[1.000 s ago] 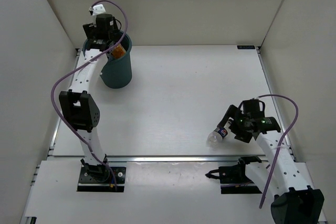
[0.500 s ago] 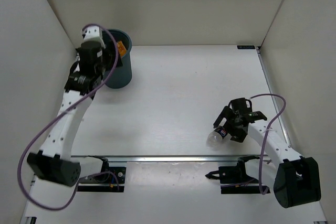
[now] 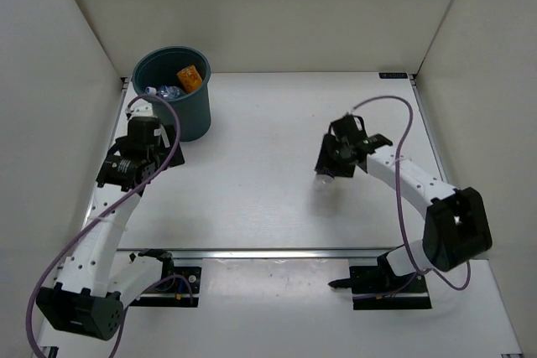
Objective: Put the plastic bottles in the bin
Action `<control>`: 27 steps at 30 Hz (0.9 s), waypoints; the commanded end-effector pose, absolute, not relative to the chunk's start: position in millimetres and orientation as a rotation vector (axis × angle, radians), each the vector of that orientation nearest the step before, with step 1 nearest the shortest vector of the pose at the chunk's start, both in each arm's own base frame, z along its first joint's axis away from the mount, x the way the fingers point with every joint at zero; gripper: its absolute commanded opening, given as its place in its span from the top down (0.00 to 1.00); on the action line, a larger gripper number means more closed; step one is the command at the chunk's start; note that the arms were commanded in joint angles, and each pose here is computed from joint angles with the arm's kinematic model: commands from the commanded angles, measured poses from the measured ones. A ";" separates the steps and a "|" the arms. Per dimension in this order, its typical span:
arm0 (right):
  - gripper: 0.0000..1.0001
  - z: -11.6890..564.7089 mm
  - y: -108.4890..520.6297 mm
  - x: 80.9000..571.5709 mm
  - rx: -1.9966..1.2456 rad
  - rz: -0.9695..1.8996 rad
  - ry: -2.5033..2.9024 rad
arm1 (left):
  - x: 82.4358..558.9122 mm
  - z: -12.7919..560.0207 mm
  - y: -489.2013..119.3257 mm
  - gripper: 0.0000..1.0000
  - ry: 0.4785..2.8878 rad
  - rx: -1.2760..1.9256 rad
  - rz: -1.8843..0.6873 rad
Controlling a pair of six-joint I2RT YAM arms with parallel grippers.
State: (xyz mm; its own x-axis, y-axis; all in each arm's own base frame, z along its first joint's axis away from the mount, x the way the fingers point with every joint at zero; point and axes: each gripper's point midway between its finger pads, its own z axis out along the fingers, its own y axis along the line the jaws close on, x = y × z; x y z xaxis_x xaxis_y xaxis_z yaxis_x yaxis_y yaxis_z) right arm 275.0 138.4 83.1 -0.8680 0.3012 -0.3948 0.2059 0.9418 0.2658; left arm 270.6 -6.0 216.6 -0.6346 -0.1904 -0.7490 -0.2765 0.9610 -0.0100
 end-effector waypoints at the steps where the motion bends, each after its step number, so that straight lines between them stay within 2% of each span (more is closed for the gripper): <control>1: 0.67 152.3 200.1 338.1 0.046 0.487 2.437 | 251.9 221.7 6.2 0.01 2.237 -0.386 0.162; 2: 0.67 182.9 223.4 354.1 -0.026 0.565 2.348 | 250.1 219.4 7.8 0.01 2.238 -0.391 0.175; 7: 0.67 256.8 309.1 430.2 -0.310 0.630 2.101 | 236.6 186.8 4.8 0.01 2.340 -0.391 0.150; 8: 0.67 298.6 328.3 437.0 -0.351 0.673 2.000 | 236.4 181.0 -3.0 0.01 2.351 -0.340 0.111; 9: 0.67 287.8 335.9 450.6 -0.380 0.644 2.011 | 235.8 175.7 -4.8 0.02 2.364 -0.325 0.107; 10: 0.72 299.6 350.4 462.3 -0.404 0.630 1.975 | 236.8 174.9 -0.2 0.01 2.352 -0.344 0.137; 14: 0.70 368.6 398.3 499.6 -0.447 0.670 1.730 | 241.2 184.3 4.1 0.02 2.300 -0.375 0.149; 15: 0.72 398.4 404.9 498.7 -0.437 0.707 1.641 | 240.5 185.7 2.5 0.01 2.293 -0.367 0.148; 19: 0.69 409.7 448.6 500.5 -0.491 0.873 1.449 | 239.8 190.6 14.3 0.02 2.258 -0.377 0.218; 23: 0.67 423.5 469.0 497.2 -0.483 0.923 1.282 | 237.2 196.8 24.8 0.01 2.237 -0.370 0.309; 24: 0.71 439.4 471.6 494.8 -0.460 0.925 1.222 | 236.7 197.0 23.8 0.01 2.236 -0.371 0.297; 27: 0.71 445.2 487.9 495.7 -0.450 0.918 1.110 | 237.0 190.4 20.9 0.02 2.241 -0.368 0.268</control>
